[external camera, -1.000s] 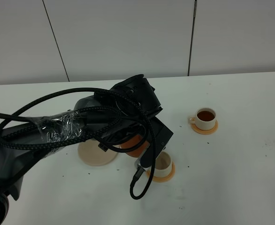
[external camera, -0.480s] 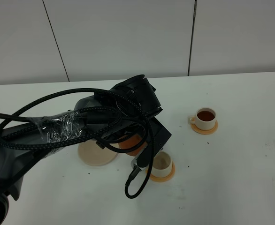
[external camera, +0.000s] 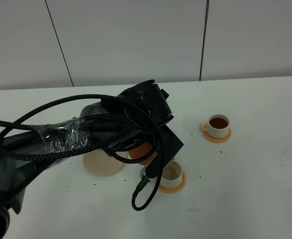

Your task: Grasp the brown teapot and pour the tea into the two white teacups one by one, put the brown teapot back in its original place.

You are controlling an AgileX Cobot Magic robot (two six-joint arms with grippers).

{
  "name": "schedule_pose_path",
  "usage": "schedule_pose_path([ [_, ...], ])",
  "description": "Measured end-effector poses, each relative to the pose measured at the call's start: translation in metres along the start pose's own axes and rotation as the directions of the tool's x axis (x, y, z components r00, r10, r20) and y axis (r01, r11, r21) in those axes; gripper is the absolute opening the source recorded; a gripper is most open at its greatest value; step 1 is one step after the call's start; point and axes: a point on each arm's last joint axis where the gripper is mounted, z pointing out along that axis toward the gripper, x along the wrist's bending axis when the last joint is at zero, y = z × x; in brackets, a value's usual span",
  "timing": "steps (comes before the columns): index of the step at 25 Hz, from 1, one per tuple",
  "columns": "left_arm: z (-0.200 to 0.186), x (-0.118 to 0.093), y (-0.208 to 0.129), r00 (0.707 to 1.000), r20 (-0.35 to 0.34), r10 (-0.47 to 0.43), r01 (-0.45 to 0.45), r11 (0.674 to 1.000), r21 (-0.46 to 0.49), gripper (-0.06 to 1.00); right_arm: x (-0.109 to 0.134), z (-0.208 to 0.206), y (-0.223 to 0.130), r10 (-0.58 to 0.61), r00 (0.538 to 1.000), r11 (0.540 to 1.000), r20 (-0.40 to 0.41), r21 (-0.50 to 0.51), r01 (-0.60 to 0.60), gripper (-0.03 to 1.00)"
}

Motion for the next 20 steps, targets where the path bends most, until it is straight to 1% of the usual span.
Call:
schedule_pose_path([
  [9, -0.0029, 0.0018, 0.0032, 1.0, -0.013, 0.023, -0.023, 1.0, 0.012, 0.17, 0.0, 0.0, 0.0, 0.0, 1.0, 1.0, 0.0, 0.0, 0.0, 0.24],
  [16, -0.0029, 0.0017, 0.0031, 0.998, -0.012, 0.067, -0.067, 0.998, 0.013, 0.17, 0.0, 0.0, 0.0, 0.0, 1.0, 1.0, 0.0, 0.0, 0.0, 0.24],
  [20, -0.0037, 0.0026, 0.0028, 0.995, -0.018, 0.093, -0.093, 0.995, 0.028, 0.17, 0.0, 0.0, 0.0, 0.0, 1.0, 1.0, 0.0, 0.0, 0.0, 0.24],
])
